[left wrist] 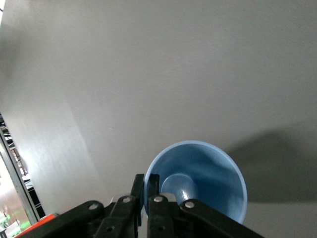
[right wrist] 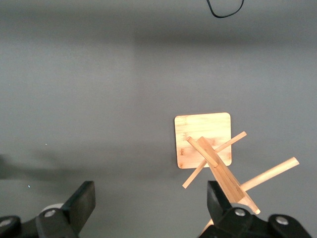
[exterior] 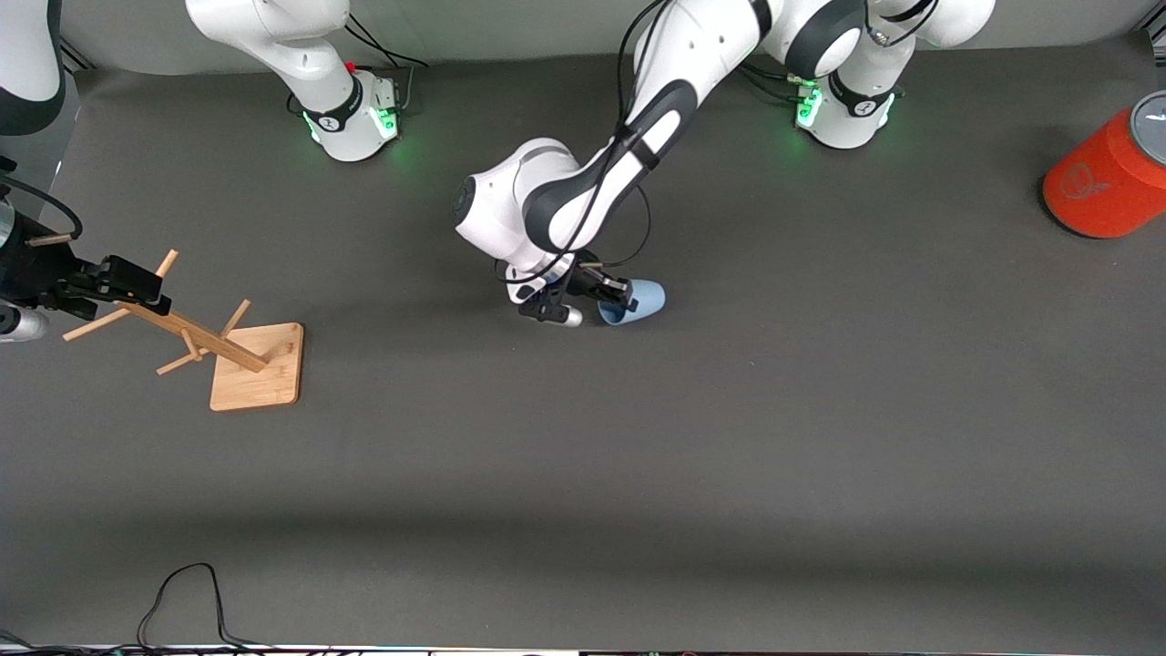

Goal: Rotate and upright cup with both arms
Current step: 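Lift and rotate the cup upright with the left gripper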

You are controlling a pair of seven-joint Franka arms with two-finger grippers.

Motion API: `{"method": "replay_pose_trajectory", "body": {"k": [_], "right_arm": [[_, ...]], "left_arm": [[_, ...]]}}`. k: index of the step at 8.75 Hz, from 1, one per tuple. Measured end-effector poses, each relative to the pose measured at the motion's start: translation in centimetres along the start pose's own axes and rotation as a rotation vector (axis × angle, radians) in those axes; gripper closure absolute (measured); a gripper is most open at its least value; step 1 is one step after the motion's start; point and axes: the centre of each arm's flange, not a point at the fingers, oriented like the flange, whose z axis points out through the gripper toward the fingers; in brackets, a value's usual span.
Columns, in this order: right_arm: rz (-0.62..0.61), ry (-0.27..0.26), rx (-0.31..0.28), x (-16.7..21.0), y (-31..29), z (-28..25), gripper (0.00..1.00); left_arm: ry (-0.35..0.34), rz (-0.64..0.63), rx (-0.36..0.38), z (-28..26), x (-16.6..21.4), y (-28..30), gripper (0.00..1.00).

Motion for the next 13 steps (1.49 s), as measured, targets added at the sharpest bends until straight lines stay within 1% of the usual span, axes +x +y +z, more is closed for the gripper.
{"method": "replay_pose_trajectory", "body": {"k": [1,2,4,5,7,8,9,10,11,13], "right_arm": [[0.000,-0.003,0.000,0.1,0.0,0.2,0.00],[0.000,-0.005,-0.001,0.1,0.0,0.3,0.00],[0.002,-0.004,-0.001,0.1,0.1,0.3,0.00],[0.002,-0.004,-0.001,0.1,0.1,0.3,0.00],[0.001,-0.003,-0.001,0.1,0.1,0.2,0.00],[0.003,-0.002,-0.001,0.2,0.2,0.2,0.00],[0.006,0.001,-0.001,0.2,0.3,0.0,0.00],[0.007,0.002,-0.002,0.2,0.4,0.0,0.00],[0.007,0.003,-0.002,0.2,0.4,-0.1,0.00],[0.007,0.005,-0.002,0.2,0.4,-0.2,0.00]], "left_arm": [[-0.018,-0.018,-0.034,-1.3,0.5,-3.5,0.94],[-0.030,-0.041,-0.096,-3.0,0.8,-7.4,0.94],[-0.041,-0.114,-0.271,-6.9,0.7,-18.8,0.94],[-0.051,-0.165,-0.377,-8.1,-0.1,-26.2,0.94],[-0.052,-0.227,-0.490,-9.0,-2.1,-32.8,0.94],[-0.037,-0.255,-0.538,-9.1,-3.4,-35.3,0.94],[-0.003,-0.282,-0.586,-9.0,-4.8,-37.0,0.94],[0.037,-0.302,-0.625,-8.2,-5.8,-37.4,0.94],[0.072,-0.324,-0.654,-6.3,-6.2,-36.8,0.94],[0.126,-0.375,-0.694,-1.9,-5.9,-33.9,0.94]]}}
